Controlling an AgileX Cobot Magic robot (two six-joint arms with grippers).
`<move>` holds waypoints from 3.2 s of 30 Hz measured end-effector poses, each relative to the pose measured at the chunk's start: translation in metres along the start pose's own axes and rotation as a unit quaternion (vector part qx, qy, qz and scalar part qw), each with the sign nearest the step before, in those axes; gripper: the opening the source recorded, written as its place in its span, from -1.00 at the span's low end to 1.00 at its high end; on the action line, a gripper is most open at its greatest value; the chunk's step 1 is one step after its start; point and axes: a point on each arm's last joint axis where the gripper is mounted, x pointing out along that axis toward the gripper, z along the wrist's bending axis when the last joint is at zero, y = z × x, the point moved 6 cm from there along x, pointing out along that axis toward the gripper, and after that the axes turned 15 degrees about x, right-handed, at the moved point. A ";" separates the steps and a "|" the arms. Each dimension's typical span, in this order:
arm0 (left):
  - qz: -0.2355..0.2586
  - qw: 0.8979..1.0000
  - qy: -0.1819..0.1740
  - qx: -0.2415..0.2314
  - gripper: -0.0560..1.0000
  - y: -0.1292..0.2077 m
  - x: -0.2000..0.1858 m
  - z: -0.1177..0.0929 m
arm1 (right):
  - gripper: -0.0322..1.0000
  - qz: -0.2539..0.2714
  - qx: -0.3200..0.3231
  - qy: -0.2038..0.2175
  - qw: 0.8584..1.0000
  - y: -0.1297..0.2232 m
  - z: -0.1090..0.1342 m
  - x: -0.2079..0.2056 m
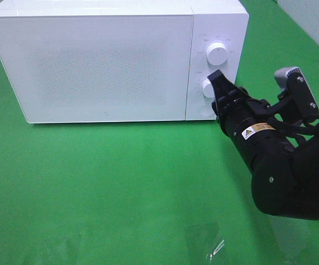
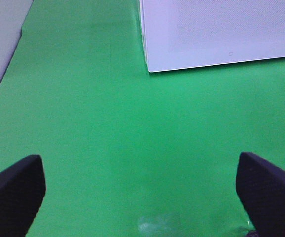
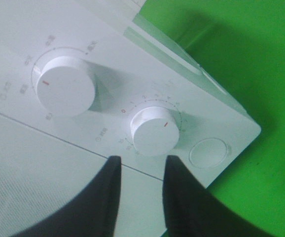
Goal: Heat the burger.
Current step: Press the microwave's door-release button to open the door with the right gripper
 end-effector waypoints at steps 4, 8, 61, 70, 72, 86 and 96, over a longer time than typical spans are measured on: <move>0.000 1.000 0.000 0.000 0.95 0.000 0.000 0.000 | -0.70 0.000 0.106 0.000 0.994 0.000 0.000 0.000; 0.000 1.000 0.000 0.000 0.95 0.000 0.000 0.000 | -0.89 0.000 0.163 0.000 0.987 0.000 0.000 0.000; 0.000 1.000 0.000 0.000 0.95 0.000 0.000 0.000 | -0.93 0.027 0.277 0.110 0.954 0.012 -0.054 0.075; 0.000 1.000 0.000 0.000 0.95 0.000 0.000 0.000 | -0.93 0.027 0.276 0.119 0.953 0.015 -0.062 0.082; 0.000 1.000 0.000 0.000 0.95 0.000 0.000 0.000 | -0.93 0.027 0.274 0.124 0.953 0.017 -0.067 0.083; 0.000 1.000 0.000 0.000 0.95 0.000 0.000 0.000 | -0.93 0.018 0.274 0.097 0.957 0.014 -0.062 0.090; 0.000 1.000 0.000 0.000 0.95 0.000 0.000 0.000 | -0.93 0.018 0.273 0.082 0.958 0.013 -0.060 0.090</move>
